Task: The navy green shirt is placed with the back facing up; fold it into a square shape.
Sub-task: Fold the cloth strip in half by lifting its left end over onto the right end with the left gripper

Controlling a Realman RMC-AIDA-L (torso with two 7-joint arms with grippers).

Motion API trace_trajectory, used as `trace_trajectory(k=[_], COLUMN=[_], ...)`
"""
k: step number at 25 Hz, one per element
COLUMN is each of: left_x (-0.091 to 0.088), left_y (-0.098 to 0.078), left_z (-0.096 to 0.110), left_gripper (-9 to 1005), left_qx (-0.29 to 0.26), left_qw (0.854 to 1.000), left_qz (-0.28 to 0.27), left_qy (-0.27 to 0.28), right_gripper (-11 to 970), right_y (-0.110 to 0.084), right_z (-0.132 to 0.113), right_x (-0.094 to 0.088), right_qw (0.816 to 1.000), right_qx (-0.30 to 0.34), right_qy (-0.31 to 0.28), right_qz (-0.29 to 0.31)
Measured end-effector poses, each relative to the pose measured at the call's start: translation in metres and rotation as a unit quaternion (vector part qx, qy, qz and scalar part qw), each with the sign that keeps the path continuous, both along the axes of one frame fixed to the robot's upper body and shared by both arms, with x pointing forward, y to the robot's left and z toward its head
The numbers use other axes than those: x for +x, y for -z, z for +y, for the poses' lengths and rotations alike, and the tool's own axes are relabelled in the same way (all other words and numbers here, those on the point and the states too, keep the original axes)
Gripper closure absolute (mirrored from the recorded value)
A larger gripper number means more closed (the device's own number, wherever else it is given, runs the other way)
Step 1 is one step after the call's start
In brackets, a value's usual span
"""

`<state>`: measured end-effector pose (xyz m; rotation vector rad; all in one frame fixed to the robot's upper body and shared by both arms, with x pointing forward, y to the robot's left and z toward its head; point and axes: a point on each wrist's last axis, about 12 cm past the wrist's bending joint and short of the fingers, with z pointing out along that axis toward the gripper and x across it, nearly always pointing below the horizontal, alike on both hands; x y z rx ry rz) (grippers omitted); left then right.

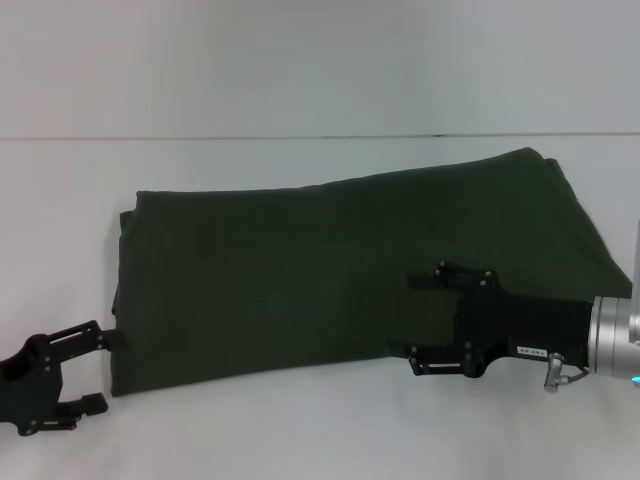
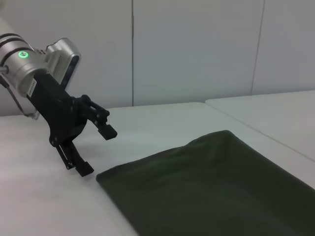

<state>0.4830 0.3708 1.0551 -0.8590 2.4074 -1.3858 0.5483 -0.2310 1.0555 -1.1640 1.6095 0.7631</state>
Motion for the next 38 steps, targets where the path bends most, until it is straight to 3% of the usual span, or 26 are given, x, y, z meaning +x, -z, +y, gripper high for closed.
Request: trace_trajectory(k=[26,38], left_x=[0.021,0.013], left_y=[0.004,0.0], left_z=[-0.017,0.0], left_gripper=[36,38], left_qx=[-0.006,0.017], left_qw=[1.0,1.0], left_qz=[-0.007,0.0], left_qy=[0.006,-0.002], right_gripper=[34,34], right_y=[0.001,0.001], right_z=[0.0,-0.002], right_x=[-0.003,-0.005], right_qw=[1.0,1.0], right_qx=[0.004,0.009], right_qy=[-0.001,0.0], right_qz=[0.004,0.004])
